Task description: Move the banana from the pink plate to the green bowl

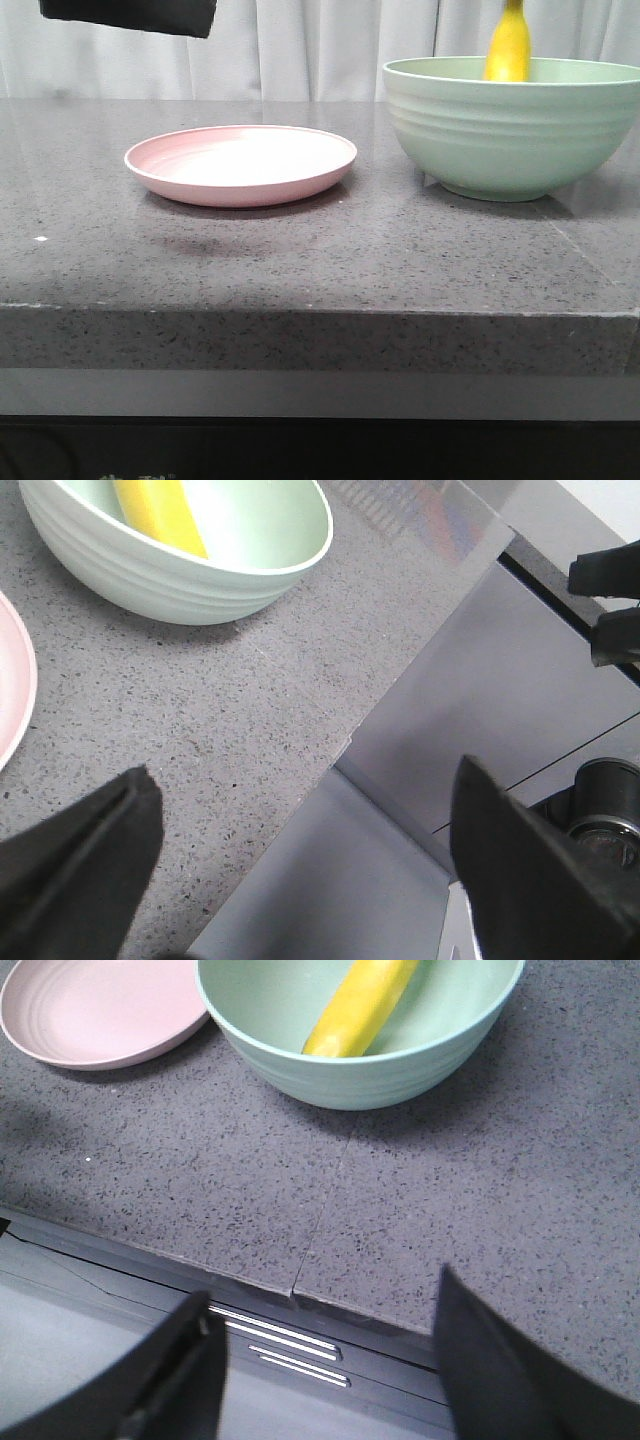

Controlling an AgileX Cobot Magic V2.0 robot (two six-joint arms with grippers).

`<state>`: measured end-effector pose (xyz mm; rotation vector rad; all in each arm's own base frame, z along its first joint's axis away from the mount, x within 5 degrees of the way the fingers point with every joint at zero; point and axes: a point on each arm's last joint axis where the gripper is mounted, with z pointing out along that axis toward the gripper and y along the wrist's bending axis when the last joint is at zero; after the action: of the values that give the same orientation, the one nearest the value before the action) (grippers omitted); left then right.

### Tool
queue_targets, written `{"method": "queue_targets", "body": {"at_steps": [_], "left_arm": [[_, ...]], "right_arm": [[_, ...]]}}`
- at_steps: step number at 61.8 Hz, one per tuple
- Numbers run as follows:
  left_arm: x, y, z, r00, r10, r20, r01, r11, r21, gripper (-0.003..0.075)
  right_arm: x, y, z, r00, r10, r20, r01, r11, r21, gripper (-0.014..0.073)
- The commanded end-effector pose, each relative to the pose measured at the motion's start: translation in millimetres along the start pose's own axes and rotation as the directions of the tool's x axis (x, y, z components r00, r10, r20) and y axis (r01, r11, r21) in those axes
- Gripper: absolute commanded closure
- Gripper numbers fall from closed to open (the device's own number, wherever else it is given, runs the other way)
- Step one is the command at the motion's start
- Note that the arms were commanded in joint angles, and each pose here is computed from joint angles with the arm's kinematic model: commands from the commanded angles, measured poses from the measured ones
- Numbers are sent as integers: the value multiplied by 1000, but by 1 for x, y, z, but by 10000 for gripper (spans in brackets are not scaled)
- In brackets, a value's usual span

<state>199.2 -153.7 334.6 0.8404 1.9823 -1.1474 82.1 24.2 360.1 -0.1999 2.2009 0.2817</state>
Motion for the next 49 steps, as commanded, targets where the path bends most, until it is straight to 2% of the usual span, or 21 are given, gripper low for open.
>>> {"method": "queue_targets", "body": {"at_steps": [1,13,23,49], "left_arm": [[-13,-11,-8,997,-11,76,9,1000,30,264],[-13,-11,-8,997,-11,76,9,1000,30,531],[-13,-11,-8,997,-11,76,9,1000,30,734],[-13,-11,-8,997,-11,76,9,1000,30,738]], "right_arm": [[-10,2,-4,997,6,75,-5,1000,-5,256],[-10,2,-4,997,7,72,-6,1000,-7,515],[-9,2,-4,998,7,68,-7,1000,-10,660],[-9,2,-4,998,8,65,-7,1000,-11,663]]}}
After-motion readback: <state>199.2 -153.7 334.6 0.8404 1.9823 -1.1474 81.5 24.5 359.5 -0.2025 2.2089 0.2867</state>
